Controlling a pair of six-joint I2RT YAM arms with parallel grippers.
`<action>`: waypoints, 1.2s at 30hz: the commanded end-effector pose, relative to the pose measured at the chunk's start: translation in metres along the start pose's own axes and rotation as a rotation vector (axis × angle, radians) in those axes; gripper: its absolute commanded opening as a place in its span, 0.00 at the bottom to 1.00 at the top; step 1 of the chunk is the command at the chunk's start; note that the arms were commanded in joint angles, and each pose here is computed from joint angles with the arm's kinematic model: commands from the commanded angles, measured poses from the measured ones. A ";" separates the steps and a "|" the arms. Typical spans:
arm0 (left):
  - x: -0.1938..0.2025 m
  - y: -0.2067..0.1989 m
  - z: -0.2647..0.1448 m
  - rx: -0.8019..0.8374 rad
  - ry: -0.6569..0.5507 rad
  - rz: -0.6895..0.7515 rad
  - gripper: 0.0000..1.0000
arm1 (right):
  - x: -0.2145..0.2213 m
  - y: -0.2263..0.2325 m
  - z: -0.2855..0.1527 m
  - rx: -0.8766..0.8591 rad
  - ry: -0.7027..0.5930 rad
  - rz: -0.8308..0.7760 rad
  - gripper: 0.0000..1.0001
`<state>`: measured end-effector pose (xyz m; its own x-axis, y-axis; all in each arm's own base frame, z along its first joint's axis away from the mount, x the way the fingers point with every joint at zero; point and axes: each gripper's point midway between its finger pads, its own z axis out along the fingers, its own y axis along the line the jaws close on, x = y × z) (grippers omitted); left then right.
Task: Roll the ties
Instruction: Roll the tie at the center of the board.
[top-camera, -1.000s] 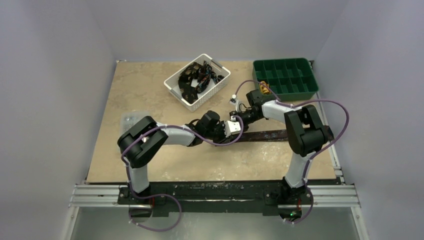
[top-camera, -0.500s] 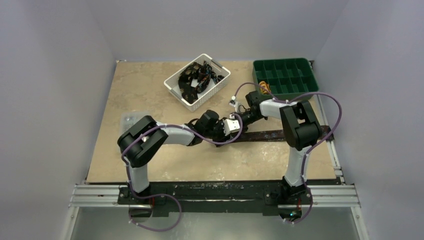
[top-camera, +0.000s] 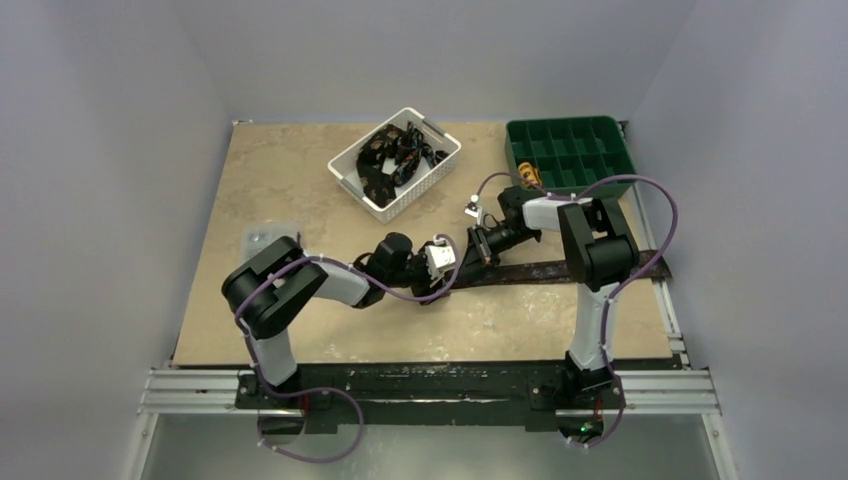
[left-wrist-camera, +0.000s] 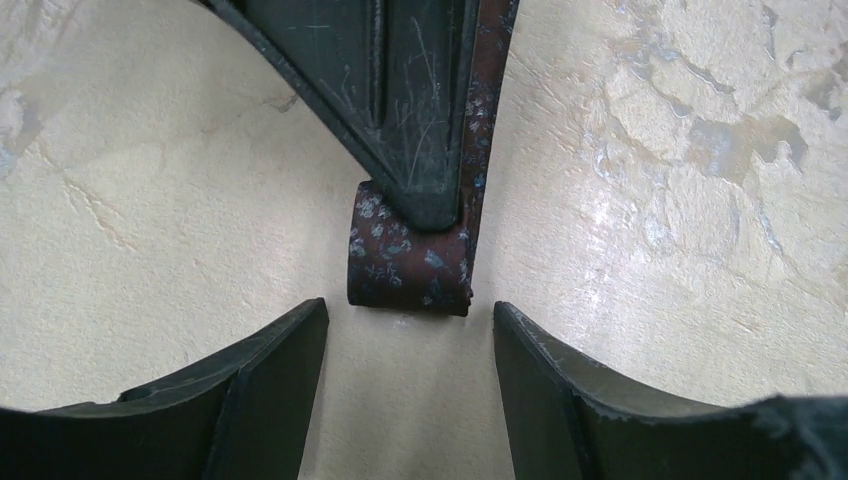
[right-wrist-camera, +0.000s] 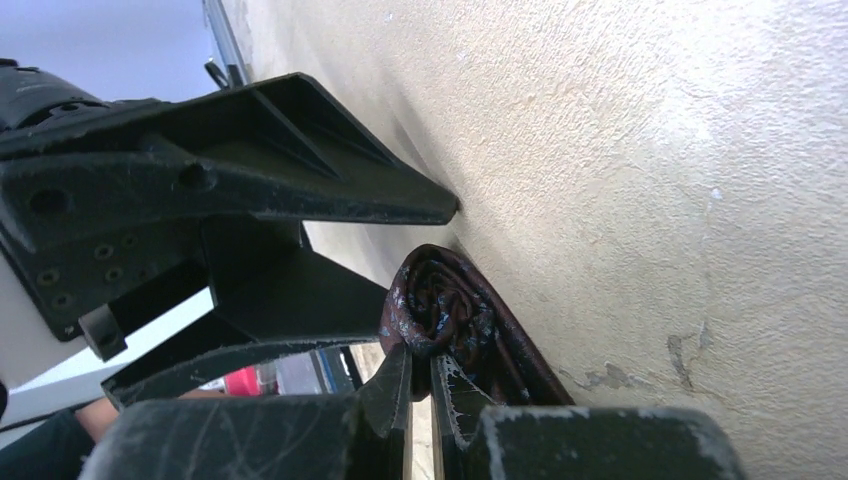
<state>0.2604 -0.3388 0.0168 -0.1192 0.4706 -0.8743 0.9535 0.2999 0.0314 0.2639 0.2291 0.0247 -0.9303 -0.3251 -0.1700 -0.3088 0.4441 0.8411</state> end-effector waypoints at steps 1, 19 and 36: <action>0.020 -0.010 -0.003 0.034 -0.004 -0.057 0.62 | 0.028 -0.058 0.004 0.191 0.087 -0.005 0.00; 0.015 -0.013 0.030 0.043 -0.101 -0.108 0.43 | 0.035 -0.078 0.002 0.184 0.130 0.046 0.00; 0.009 -0.013 0.009 0.029 -0.034 -0.063 0.56 | 0.003 -0.030 -0.028 0.191 0.054 -0.042 0.00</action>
<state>0.2575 -0.3613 0.0185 -0.1143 0.3561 -0.9274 0.9562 0.2927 -0.0054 0.2665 0.2155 0.0311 -0.9245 -0.3545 -0.1401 -0.3121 0.4928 0.8122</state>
